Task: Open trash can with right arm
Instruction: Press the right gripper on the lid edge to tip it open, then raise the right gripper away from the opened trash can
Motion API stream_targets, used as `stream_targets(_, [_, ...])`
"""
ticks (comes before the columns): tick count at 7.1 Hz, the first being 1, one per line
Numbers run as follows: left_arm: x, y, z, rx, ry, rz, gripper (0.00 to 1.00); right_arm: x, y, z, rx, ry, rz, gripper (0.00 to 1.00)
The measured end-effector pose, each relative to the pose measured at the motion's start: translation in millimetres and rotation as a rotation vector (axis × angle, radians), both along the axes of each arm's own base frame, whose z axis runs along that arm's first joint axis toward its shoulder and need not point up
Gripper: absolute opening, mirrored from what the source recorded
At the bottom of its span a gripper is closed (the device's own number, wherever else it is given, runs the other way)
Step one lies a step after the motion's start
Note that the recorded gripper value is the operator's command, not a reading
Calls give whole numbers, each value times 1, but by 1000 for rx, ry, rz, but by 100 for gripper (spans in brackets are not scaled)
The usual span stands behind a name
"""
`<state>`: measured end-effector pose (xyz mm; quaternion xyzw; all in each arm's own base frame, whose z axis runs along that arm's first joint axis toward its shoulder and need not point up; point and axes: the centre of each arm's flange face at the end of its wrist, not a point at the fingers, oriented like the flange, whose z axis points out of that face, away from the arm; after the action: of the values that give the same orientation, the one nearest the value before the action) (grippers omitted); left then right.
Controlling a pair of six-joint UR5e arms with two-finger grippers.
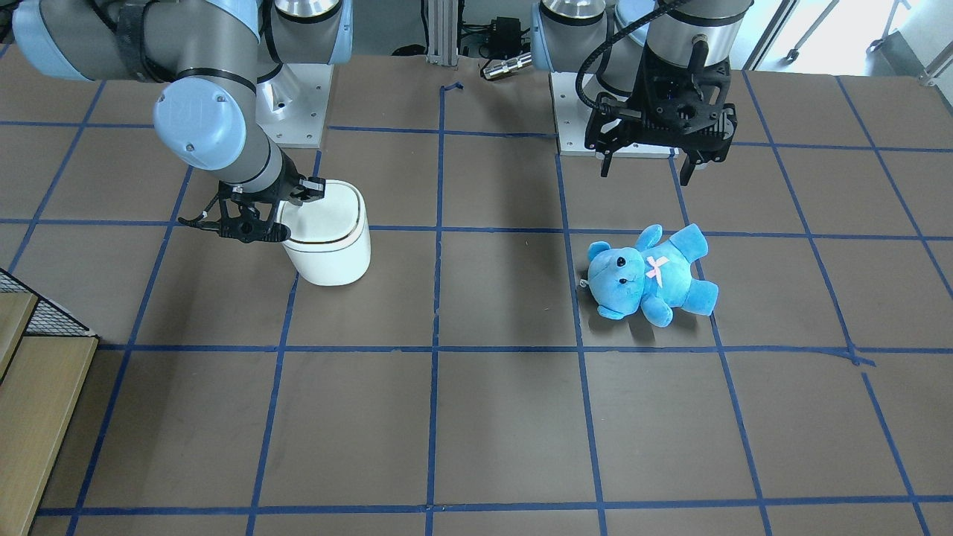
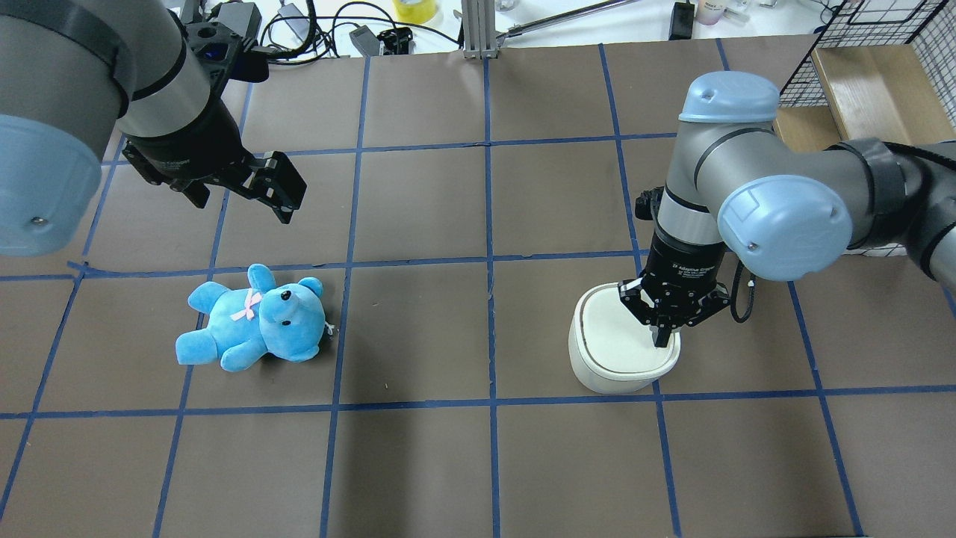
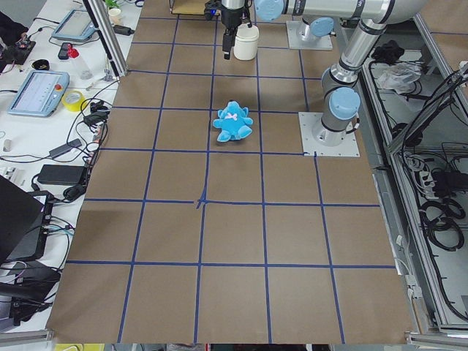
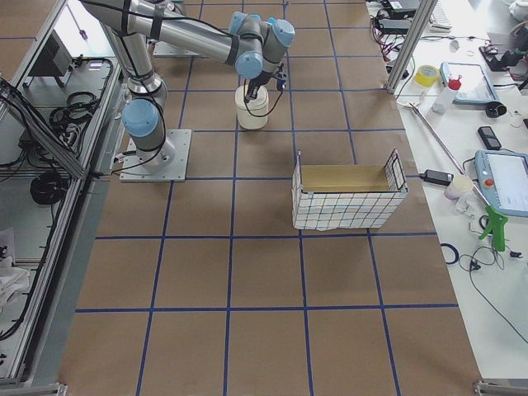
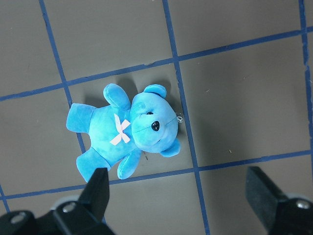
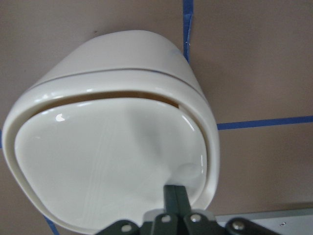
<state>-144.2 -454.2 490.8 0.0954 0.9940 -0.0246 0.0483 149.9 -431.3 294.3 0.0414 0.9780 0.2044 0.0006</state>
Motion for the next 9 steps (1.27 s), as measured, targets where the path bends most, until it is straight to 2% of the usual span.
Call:
stream_targets(1, [0,0,0,0,0,0,100,0,1,-2,0,0,-1,0])
stream_targets(2, [0,0,0,0,0,0,100,0,0,-2,-4,1,-2,17])
stream_targets(3, [0,0,0,0,0,0,100,0,-3,3,-18,1,-5,54])
stream_targets(4, [0,0,0,0,0,0,100,0,-9,14,-43,1,-9,100])
stream_targets(6, [0,0,0,0,0,0,100,0,-23,53,-100,5,-21,100])
stream_targets(8, [0,0,0,0,0,0,100,0,-36,119,-149,20,-58,100])
stream_targets(9, [0,0,0,0,0,0,100,-1,-44,152,-193,28,-70,100])
